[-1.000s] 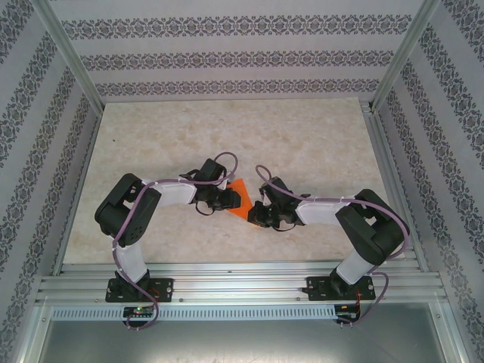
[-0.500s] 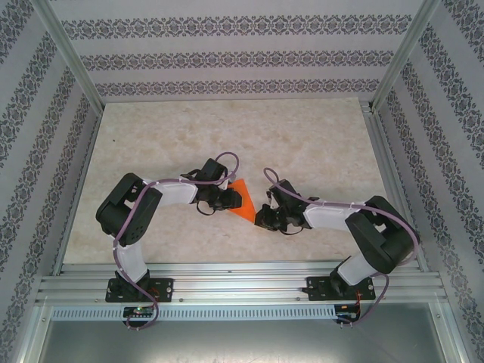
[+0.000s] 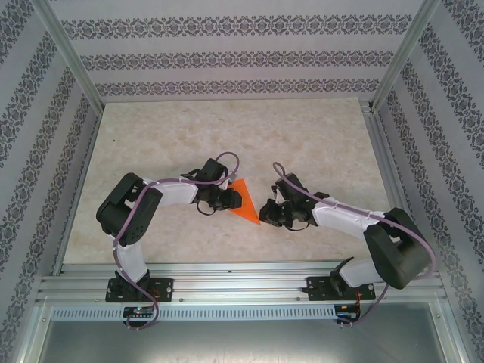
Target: Fold a paper plane with a square sheet of paper (fold left side to right side)
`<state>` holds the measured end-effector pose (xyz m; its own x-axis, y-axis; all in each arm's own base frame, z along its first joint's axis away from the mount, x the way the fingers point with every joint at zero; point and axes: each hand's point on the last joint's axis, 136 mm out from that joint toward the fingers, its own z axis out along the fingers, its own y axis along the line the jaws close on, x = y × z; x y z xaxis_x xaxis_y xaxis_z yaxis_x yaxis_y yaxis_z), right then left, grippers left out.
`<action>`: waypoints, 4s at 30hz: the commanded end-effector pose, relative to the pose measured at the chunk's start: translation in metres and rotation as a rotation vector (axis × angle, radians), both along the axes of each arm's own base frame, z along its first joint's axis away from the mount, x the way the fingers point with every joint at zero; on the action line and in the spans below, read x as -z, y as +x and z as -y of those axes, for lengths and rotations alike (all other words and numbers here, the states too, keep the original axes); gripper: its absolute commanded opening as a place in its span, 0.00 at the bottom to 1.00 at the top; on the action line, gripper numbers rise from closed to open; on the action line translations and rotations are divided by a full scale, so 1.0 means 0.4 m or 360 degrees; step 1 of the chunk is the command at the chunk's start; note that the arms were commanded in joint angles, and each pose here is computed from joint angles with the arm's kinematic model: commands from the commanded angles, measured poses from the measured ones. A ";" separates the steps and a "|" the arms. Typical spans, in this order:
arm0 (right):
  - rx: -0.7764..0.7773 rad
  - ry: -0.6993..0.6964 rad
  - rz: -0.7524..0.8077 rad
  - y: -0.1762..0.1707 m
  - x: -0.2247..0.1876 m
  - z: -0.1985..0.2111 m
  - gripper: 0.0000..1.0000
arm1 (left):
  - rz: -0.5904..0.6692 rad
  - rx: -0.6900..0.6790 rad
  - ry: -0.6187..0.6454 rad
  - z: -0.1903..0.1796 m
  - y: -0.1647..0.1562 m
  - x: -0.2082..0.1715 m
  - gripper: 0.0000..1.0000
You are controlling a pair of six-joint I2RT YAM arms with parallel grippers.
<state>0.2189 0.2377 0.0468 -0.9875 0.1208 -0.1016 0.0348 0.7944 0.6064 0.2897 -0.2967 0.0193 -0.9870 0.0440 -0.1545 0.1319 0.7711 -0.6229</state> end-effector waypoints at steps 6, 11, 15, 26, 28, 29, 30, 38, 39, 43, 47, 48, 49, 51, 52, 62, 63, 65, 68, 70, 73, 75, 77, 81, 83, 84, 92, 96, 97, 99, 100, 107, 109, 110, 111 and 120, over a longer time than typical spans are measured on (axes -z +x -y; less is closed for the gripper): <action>-0.0047 0.0000 -0.0065 0.009 0.059 -0.053 0.11 | -0.0165 -0.0003 0.0333 -0.082 -0.071 0.141 0.27; -0.0006 -0.0096 -0.0145 -0.008 0.119 -0.008 0.11 | -0.0148 0.0007 0.0313 -0.074 -0.065 0.127 0.27; 0.0049 -0.0117 -0.0219 -0.022 0.149 0.022 0.11 | -0.0108 0.0014 0.0292 -0.067 -0.053 0.098 0.28; 0.0065 -0.0158 -0.0341 -0.048 0.189 0.045 0.11 | 0.0216 0.0021 0.0166 -0.053 0.012 -0.132 0.48; 0.0064 -0.0167 -0.0347 -0.050 0.191 0.047 0.11 | 0.0250 0.0012 0.0136 -0.059 0.000 -0.166 0.48; 0.0063 -0.0173 -0.0344 -0.049 0.191 0.049 0.11 | 0.0250 0.0005 0.0108 -0.060 -0.010 -0.173 0.48; 0.0059 -0.0181 -0.0341 -0.049 0.190 0.051 0.11 | 0.0252 0.0005 0.0065 -0.057 -0.023 -0.181 0.47; 0.0060 -0.0222 -0.0335 -0.049 0.193 0.063 0.11 | 0.0142 0.0095 -0.0085 0.041 -0.102 -0.126 0.33; 0.0060 -0.0227 -0.0336 -0.050 0.195 0.065 0.11 | 0.0141 0.0110 -0.0077 0.055 -0.106 -0.120 0.32; 0.0065 -0.0234 -0.0338 -0.051 0.197 0.068 0.11 | 0.0144 0.0102 -0.0037 0.083 -0.106 -0.101 0.30; 0.0062 -0.0241 -0.0335 -0.051 0.198 0.070 0.11 | 0.0114 0.0085 0.0013 0.091 -0.105 -0.066 0.28; 0.0061 -0.0239 -0.0337 -0.051 0.198 0.069 0.11 | 0.0109 0.0082 0.0020 0.094 -0.104 -0.059 0.27; 0.0060 -0.0240 -0.0339 -0.052 0.198 0.070 0.11 | 0.0104 0.0078 0.0020 0.097 -0.103 -0.053 0.27; 0.0061 -0.0246 -0.0336 -0.051 0.199 0.071 0.11 | 0.0096 0.0075 0.0016 0.104 -0.102 -0.044 0.25; 0.0061 -0.0246 -0.0338 -0.051 0.199 0.072 0.10 | 0.0095 0.0072 0.0013 0.108 -0.100 -0.040 0.25; 0.0061 -0.0269 -0.0348 -0.055 0.208 0.080 0.08 | 0.0100 0.0066 -0.0024 0.125 -0.095 -0.048 0.12; 0.0060 -0.0268 -0.0349 -0.054 0.207 0.080 0.08 | 0.0101 0.0068 -0.0027 0.128 -0.095 -0.050 0.12; 0.0061 -0.0271 -0.0353 -0.055 0.209 0.081 0.08 | 0.0102 0.0074 -0.0039 0.132 -0.095 -0.056 0.12; 0.0062 -0.0273 -0.0355 -0.055 0.211 0.082 0.08 | 0.0105 0.0092 -0.0046 0.139 -0.098 -0.062 0.12; 0.0061 -0.0273 -0.0352 -0.053 0.209 0.081 0.08 | 0.0096 0.0099 -0.0024 0.136 -0.097 -0.053 0.12; 0.0061 -0.0275 -0.0351 -0.052 0.208 0.082 0.08 | 0.0085 0.0107 0.0050 0.123 -0.100 -0.029 0.11; 0.0062 -0.0281 -0.0355 -0.053 0.209 0.085 0.07 | 0.0080 0.0109 0.0100 0.110 -0.102 -0.014 0.11; 0.0061 -0.0287 -0.0357 -0.053 0.210 0.088 0.08 | 0.0078 0.0114 0.0131 0.102 -0.103 -0.005 0.11; 0.0061 -0.0304 -0.0361 -0.055 0.213 0.094 0.08 | 0.0082 0.0124 0.0192 0.089 -0.103 0.008 0.11; 0.0061 -0.0312 -0.0365 -0.056 0.215 0.097 0.07 | 0.0088 0.0125 0.0224 0.082 -0.100 0.014 0.11; 0.0062 -0.0313 -0.0369 -0.057 0.216 0.098 0.08 | 0.0095 0.0126 0.0240 0.078 -0.097 0.016 0.11; 0.0062 -0.0339 -0.0384 -0.065 0.221 0.108 0.08 | 0.0108 0.0108 0.0370 0.029 -0.079 0.045 0.11; 0.0064 -0.0354 -0.0386 -0.066 0.223 0.114 0.08 | 0.0107 0.0099 0.0398 0.009 -0.074 0.053 0.11; 0.0067 -0.0361 -0.0386 -0.066 0.224 0.117 0.08 | 0.0103 0.0094 0.0408 0.001 -0.073 0.057 0.11; 0.0065 -0.0363 -0.0388 -0.067 0.224 0.118 0.08 | 0.0102 0.0084 0.0417 -0.009 -0.071 0.059 0.11; 0.0067 -0.0364 -0.0387 -0.066 0.224 0.120 0.08 | 0.0102 0.0078 0.0419 -0.015 -0.069 0.059 0.11; 0.0069 -0.0371 -0.0393 -0.067 0.226 0.124 0.08 | 0.0097 0.0053 0.0439 -0.051 -0.062 0.067 0.12; 0.0070 -0.0373 -0.0397 -0.068 0.227 0.126 0.08 | 0.0096 0.0040 0.0445 -0.063 -0.061 0.069 0.12; 0.0068 -0.0372 -0.0394 -0.067 0.226 0.124 0.08 | 0.0098 0.0036 0.0449 -0.069 -0.060 0.069 0.12; 0.0067 -0.0373 -0.0394 -0.067 0.227 0.124 0.08 | 0.0101 0.0033 0.0450 -0.074 -0.059 0.069 0.12; 0.0069 -0.0374 -0.0396 -0.066 0.227 0.126 0.08 | 0.0175 0.0014 0.0416 -0.106 -0.040 0.076 0.12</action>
<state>0.2202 0.2457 0.0079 -0.9965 0.0806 0.0240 0.0774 0.7684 0.6352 0.2669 -0.3006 0.0163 -0.9579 0.1299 -0.2559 0.2498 0.8165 -0.5205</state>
